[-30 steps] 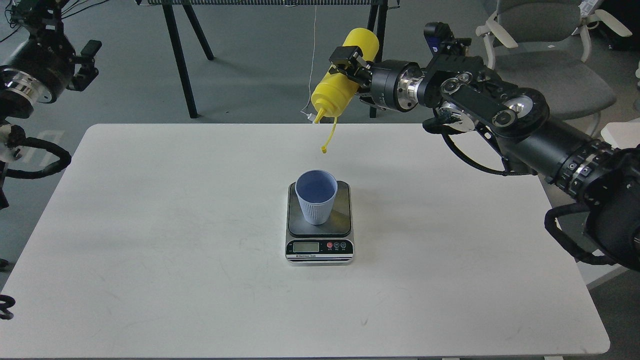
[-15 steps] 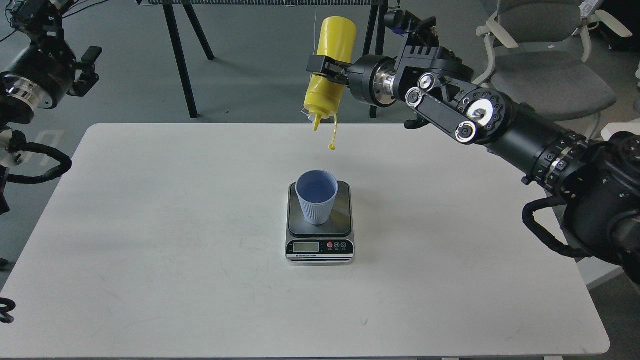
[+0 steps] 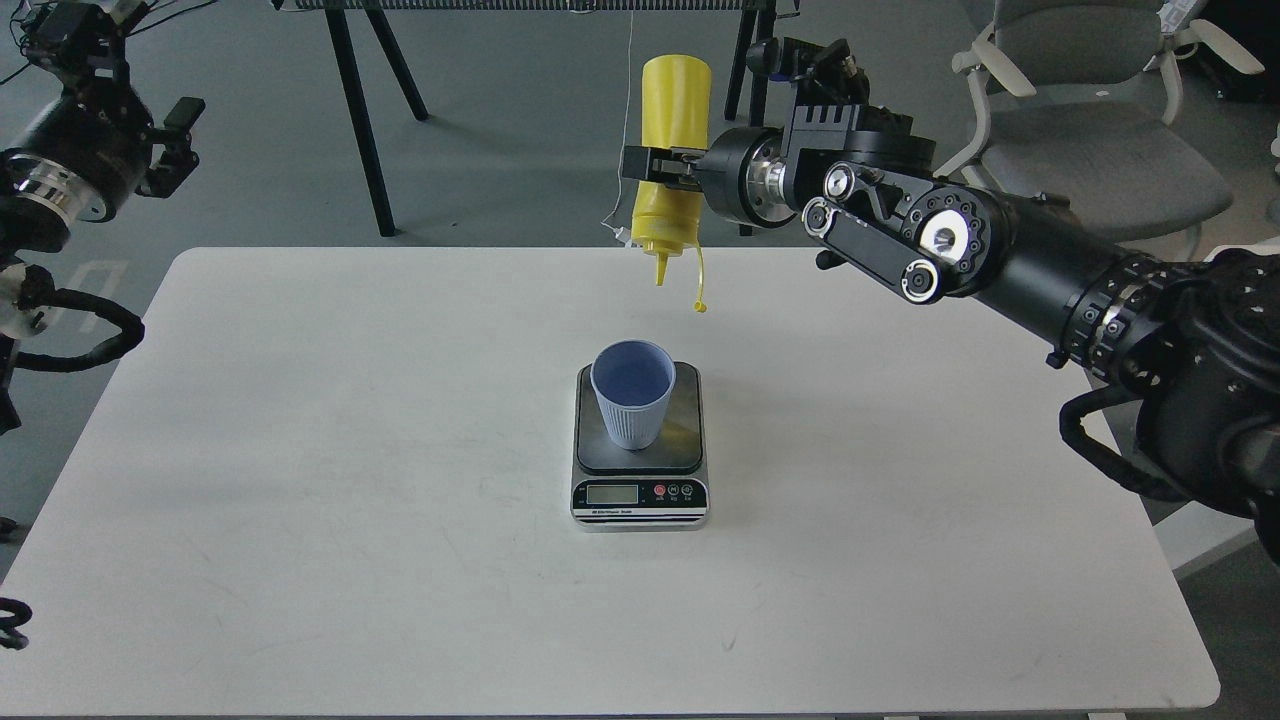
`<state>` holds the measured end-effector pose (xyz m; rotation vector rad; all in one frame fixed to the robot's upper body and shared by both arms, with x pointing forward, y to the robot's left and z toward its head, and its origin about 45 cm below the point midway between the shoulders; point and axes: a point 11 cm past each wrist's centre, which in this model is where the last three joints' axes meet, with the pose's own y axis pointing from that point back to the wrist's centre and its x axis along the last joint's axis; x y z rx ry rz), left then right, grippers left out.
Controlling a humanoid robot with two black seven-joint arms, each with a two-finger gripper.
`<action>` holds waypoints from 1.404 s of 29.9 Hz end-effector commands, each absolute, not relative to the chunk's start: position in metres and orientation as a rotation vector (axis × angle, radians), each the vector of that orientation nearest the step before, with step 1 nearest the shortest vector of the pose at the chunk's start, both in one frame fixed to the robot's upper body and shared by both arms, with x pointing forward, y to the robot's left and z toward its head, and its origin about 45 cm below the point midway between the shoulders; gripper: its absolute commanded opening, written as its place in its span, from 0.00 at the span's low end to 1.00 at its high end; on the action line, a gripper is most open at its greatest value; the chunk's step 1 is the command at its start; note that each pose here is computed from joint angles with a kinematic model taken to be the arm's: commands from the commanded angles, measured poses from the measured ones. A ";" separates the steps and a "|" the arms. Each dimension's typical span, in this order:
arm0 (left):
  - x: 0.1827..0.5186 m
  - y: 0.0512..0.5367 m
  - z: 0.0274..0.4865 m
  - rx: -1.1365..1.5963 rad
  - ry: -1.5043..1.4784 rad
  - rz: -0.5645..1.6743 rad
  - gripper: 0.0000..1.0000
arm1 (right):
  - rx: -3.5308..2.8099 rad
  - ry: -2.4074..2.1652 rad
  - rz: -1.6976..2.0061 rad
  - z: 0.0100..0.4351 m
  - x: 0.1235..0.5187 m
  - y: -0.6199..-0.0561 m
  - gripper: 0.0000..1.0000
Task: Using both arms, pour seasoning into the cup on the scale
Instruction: 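Hold the inverted bottle over the blue cup and squeeze out sauce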
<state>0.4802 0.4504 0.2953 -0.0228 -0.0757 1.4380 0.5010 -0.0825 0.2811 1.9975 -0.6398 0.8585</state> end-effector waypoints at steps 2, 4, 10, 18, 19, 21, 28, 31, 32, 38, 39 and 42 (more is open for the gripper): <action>0.480 0.451 0.295 -0.022 -0.075 1.438 1.00 | 1.977 -0.606 0.860 0.273 0.498 -0.084 0.09; 0.480 0.451 0.295 -0.022 -0.075 1.438 1.00 | 1.980 -0.599 0.857 0.270 0.496 -0.083 0.09; 0.479 0.451 0.293 -0.020 -0.071 1.440 1.00 | 1.970 -0.589 0.845 0.264 0.494 -0.084 0.09; 0.479 0.451 0.293 -0.020 -0.071 1.440 1.00 | 1.966 -0.586 0.822 0.255 0.492 -0.088 0.09; 0.479 0.451 0.293 -0.019 -0.072 1.439 1.00 | 1.964 -0.585 0.815 0.252 0.492 -0.089 0.09; 0.479 0.451 0.292 -0.018 -0.070 1.440 1.00 | 1.958 -0.588 0.804 0.250 0.491 -0.090 0.09; 0.478 0.451 0.289 -0.016 -0.064 1.441 1.00 | 1.961 -0.601 0.793 0.250 0.491 -0.090 0.09; 0.479 0.446 0.286 -0.019 -0.058 1.432 1.00 | 1.968 -0.611 0.788 0.251 0.492 -0.090 0.09; 0.480 0.444 0.286 -0.018 -0.057 1.429 1.00 | 1.976 -0.615 0.779 0.250 0.492 -0.090 0.09; 0.480 0.444 0.286 -0.018 -0.057 1.429 1.00 | 2.023 -0.642 0.710 0.243 0.489 -0.091 0.09; 0.479 0.445 0.286 -0.018 -0.057 1.430 1.00 | 2.033 -0.646 0.699 0.243 0.488 -0.090 0.09; 0.479 0.445 0.286 -0.018 -0.057 1.430 1.00 | 2.053 -0.659 0.672 0.242 0.488 -0.090 0.09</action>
